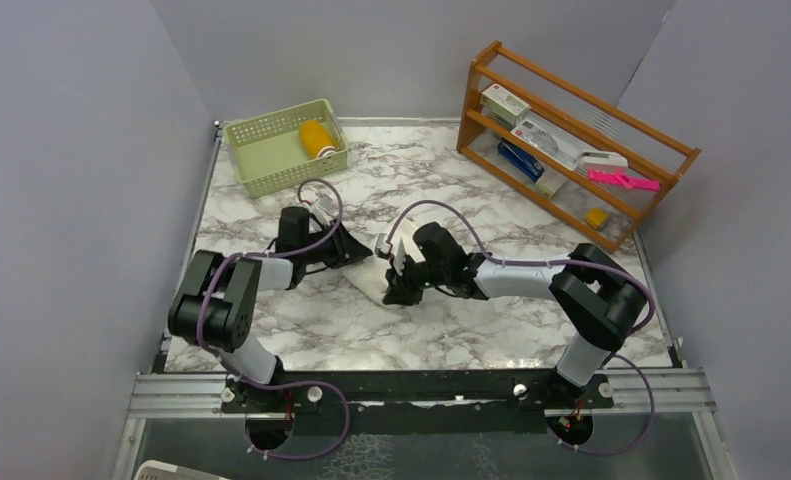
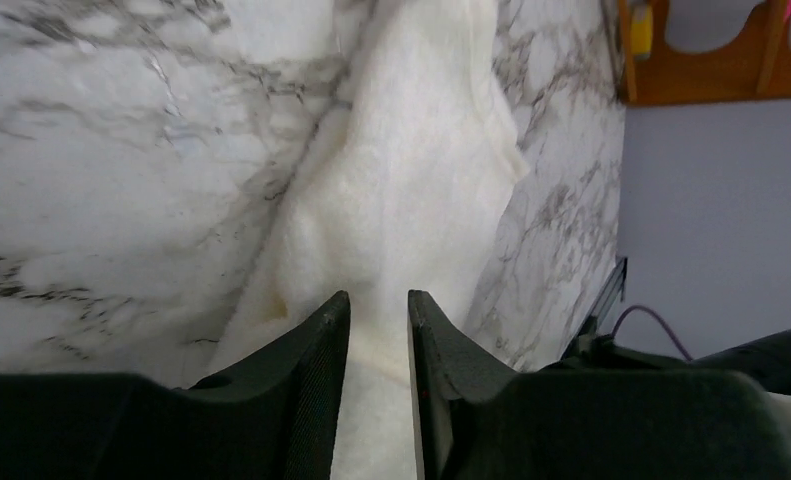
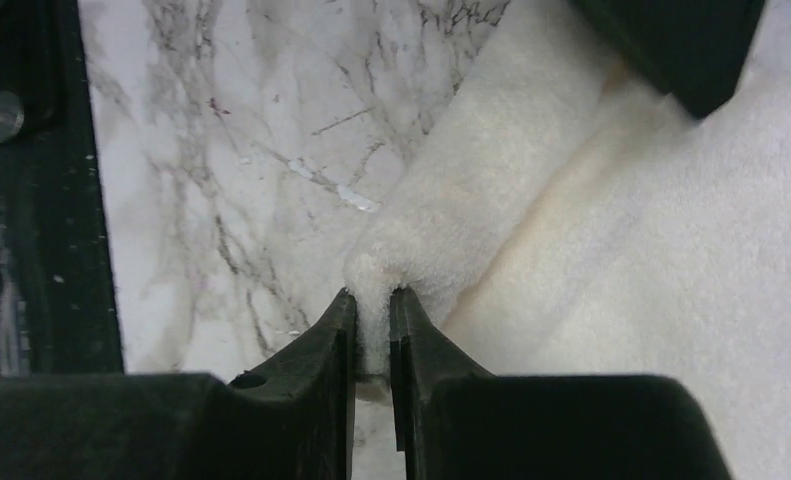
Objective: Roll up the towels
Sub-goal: Roll the towel at the center of the board.
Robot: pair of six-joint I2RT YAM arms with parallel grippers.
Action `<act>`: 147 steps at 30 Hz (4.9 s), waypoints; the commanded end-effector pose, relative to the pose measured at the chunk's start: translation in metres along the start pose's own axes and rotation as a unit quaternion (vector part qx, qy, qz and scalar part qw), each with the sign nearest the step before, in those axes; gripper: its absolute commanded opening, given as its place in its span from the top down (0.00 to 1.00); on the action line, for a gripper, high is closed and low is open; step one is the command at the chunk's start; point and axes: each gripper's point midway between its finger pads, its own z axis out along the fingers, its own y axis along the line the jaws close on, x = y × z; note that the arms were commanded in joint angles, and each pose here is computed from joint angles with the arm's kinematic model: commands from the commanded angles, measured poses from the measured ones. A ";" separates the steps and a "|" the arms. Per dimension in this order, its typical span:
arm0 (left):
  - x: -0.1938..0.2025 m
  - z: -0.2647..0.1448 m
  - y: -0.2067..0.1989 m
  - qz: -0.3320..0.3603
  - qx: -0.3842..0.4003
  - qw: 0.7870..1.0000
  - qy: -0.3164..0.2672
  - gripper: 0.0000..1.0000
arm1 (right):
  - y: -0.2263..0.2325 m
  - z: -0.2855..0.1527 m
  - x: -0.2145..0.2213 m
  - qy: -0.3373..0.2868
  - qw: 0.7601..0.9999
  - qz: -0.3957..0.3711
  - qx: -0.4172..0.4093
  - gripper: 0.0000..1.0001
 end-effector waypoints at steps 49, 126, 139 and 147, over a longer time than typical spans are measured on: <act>0.030 0.007 -0.016 0.053 -0.010 0.999 0.004 0.67 | -0.026 -0.056 0.049 -0.217 0.691 0.682 -0.099 0.92; -0.005 -0.030 -0.076 0.106 -0.012 0.994 -0.004 0.52 | -0.033 -0.096 0.033 -0.285 0.829 0.451 0.166 0.99; 0.018 0.023 -0.105 0.137 0.027 0.989 0.052 0.53 | -0.038 -0.101 0.069 -0.316 0.684 0.637 0.164 0.99; 0.045 0.052 -0.090 0.135 0.017 0.986 0.096 0.48 | -0.035 -0.095 0.074 -0.317 0.651 0.675 0.141 0.99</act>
